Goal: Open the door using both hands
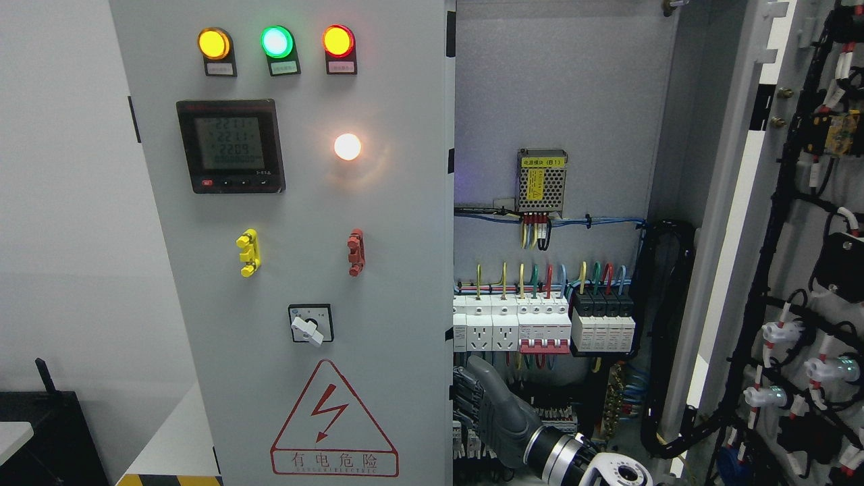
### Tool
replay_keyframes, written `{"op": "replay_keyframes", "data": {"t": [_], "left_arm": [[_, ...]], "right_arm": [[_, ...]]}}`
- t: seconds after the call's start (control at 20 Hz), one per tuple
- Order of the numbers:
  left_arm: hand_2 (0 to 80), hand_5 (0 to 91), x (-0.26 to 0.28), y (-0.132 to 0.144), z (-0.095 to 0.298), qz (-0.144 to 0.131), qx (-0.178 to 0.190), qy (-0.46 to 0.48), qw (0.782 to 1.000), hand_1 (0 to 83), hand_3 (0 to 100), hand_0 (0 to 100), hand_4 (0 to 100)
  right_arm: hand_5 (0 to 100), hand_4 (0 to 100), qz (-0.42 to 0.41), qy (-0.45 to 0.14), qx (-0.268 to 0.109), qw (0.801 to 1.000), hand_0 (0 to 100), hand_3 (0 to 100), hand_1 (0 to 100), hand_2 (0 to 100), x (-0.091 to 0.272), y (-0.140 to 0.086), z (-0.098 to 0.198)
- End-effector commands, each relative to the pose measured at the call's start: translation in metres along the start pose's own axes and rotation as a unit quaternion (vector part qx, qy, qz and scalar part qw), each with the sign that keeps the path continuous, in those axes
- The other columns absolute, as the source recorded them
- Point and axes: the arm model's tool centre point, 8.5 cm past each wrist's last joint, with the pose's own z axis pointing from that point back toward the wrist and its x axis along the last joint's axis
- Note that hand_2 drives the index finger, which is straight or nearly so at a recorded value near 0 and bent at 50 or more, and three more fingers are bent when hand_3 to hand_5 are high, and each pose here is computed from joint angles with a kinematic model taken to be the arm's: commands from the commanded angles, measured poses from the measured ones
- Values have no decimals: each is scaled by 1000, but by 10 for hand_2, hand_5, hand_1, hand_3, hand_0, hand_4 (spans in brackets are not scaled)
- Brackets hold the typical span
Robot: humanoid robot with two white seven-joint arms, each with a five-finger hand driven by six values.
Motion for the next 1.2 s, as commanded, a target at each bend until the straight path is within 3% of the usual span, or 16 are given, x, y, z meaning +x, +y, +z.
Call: {"op": "replay_keyframes", "data": {"t": [0.0,0.35,1.15], "left_arm": [[0,0,0,0,0,0,0,0,1000,0,0,0,31],[0,0,0,0,0,0,0,0,1000,0,0,0,30],[0,0,0,0,0,0,0,0,1000,0,0,0,30]], "right_arm": [[0,0,1,0,16,1000,106,0,0,0,1,2,0],[0,0,-1,0,19,1000,107,0,0,0,1,3,0],[0,0,3,-12,64,998,107,0,0,0,6,20,-3]]}}
